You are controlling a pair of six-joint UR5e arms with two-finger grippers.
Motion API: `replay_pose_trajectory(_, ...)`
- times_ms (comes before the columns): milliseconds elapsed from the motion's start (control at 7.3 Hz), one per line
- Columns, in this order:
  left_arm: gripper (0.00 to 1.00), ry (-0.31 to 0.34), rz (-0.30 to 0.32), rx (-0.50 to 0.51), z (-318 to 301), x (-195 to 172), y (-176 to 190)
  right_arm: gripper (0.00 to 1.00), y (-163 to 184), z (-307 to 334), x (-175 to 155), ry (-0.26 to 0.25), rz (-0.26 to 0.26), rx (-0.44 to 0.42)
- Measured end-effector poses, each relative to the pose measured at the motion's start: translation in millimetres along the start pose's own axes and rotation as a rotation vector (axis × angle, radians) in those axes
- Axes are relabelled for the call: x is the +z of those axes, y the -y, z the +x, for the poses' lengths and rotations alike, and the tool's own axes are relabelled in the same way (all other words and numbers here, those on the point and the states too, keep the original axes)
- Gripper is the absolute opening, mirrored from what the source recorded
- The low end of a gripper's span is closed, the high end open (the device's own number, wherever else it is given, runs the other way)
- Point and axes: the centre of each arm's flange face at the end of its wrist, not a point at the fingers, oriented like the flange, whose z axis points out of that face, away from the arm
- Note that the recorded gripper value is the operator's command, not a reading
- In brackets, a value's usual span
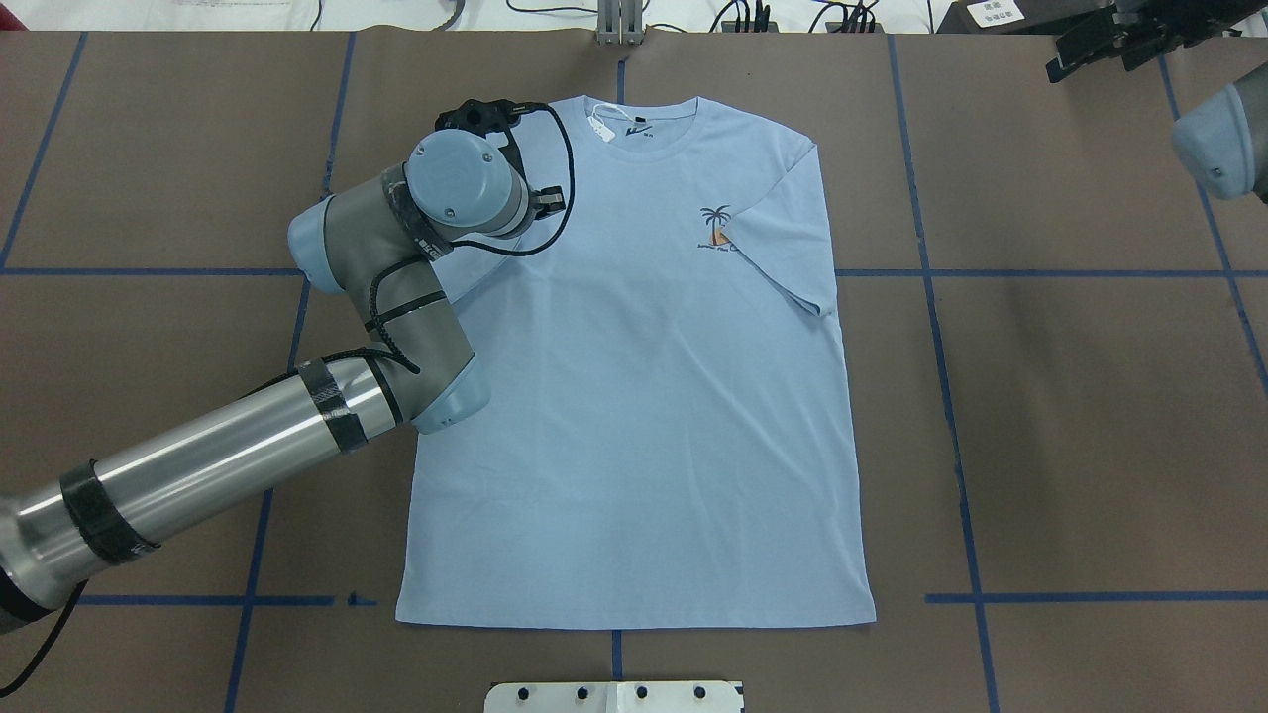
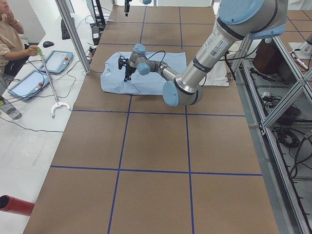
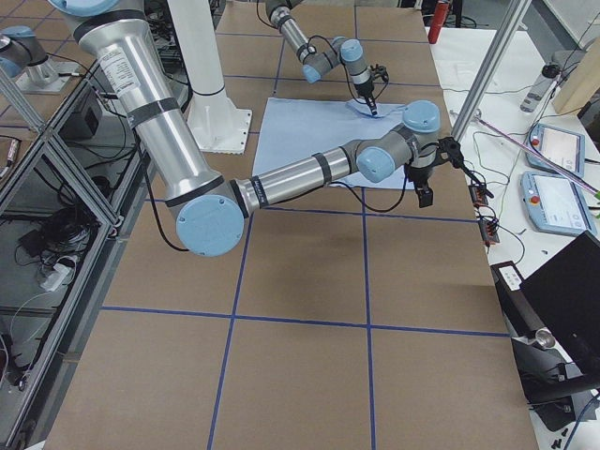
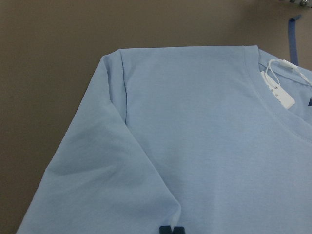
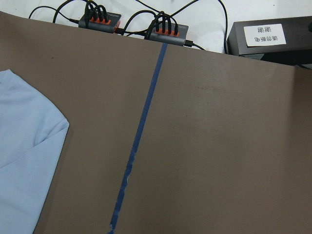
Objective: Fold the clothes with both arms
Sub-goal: 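Lower both grippers toward the shirt hem nearest the robot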
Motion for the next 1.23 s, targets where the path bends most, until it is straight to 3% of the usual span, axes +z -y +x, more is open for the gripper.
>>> replay_pose_trajectory(274, 1.0, -0.004, -0.001, 0.002, 2.7, 0.2, 0.4, 1.0, -0.3, -0.5, 0.6, 0.0, -0.001, -0.001)
replay_pose_trajectory(822, 1.0, -0.09, -0.029, 0.12, -3.6, -32.0, -7.4, 1.0, -24.8, -36.1, 8.2, 0.023, -0.008, 0.027)
replay_pose_trajectory(1234, 1.0, -0.199, -0.068, 0.16, -60.7, -97.8, -41.3, 1.0, -128.0, -150.4, 17.2, 0.017, 0.032, 0.178)
